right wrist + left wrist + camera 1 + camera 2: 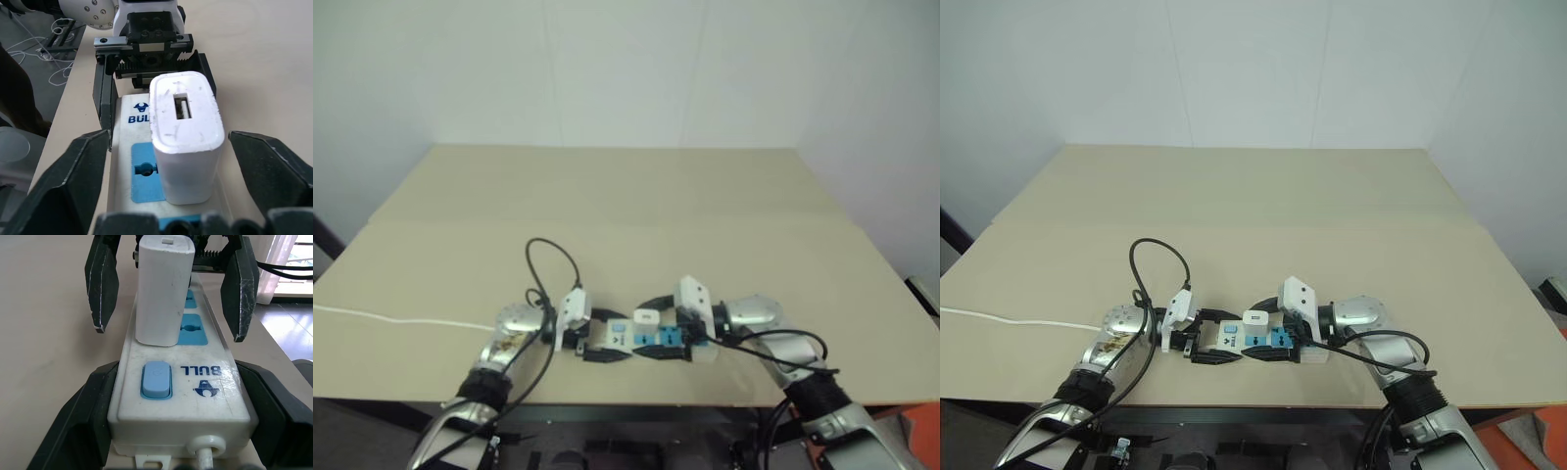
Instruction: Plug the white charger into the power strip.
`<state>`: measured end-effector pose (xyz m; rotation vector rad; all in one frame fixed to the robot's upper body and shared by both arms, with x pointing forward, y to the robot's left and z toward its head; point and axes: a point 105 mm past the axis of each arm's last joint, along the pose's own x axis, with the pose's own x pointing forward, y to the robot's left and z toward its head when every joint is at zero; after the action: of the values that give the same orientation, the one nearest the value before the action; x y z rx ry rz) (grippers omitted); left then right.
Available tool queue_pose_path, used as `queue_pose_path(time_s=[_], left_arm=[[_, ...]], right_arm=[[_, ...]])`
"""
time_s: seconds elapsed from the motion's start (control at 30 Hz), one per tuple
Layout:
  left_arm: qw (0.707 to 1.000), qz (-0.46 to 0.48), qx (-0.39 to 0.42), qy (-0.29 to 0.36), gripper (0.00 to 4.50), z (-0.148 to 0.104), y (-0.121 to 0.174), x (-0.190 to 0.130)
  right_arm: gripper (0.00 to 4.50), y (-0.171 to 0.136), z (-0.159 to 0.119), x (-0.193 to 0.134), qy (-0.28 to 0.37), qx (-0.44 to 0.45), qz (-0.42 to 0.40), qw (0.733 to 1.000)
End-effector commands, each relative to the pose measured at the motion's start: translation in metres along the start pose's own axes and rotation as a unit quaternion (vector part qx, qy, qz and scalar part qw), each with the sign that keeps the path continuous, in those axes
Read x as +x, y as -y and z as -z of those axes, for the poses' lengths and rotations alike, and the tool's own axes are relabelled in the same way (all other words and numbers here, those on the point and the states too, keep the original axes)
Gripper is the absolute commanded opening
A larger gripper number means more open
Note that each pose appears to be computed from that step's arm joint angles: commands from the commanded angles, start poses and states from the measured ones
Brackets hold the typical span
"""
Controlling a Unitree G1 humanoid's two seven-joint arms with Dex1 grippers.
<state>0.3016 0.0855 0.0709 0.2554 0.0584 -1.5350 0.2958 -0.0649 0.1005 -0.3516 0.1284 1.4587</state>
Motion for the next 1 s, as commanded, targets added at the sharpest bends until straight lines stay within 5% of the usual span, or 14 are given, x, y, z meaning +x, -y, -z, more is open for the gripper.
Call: queue_pose_path(time_s=[0.03, 0.13, 0.27, 0.63, 1.0], left_arm=[[1.000, -0.010, -0.012, -0.018, 3.27, 0.008, 0.000, -0.004], [1.000, -0.014, -0.014, -0.020, 3.27, 0.004, -0.002, -0.006], [1.000, -0.008, -0.006, -0.002, 4.48, -0.020, -0.004, -0.018], [0.999, -0.023, 0.043, 0.002, 4.48, -0.074, 0.005, -0.067], [0.994, -0.088, 0.054, -0.033, 4.48, -0.092, 0.012, -0.113]], right_arm=[[4.44, -0.002, 0.002, -0.002, -0.011, 0.004, -0.004, 1.000], [4.44, 0.003, -0.005, -0.009, -0.003, -0.003, 0.012, 1.000], [4.50, 0.010, -0.017, -0.022, 0.008, -0.015, 0.033, 0.999], [4.50, 0.012, -0.041, -0.062, 0.016, -0.047, 0.073, 0.996], [4.50, 0.007, -0.048, -0.129, -0.022, -0.056, 0.132, 0.989]])
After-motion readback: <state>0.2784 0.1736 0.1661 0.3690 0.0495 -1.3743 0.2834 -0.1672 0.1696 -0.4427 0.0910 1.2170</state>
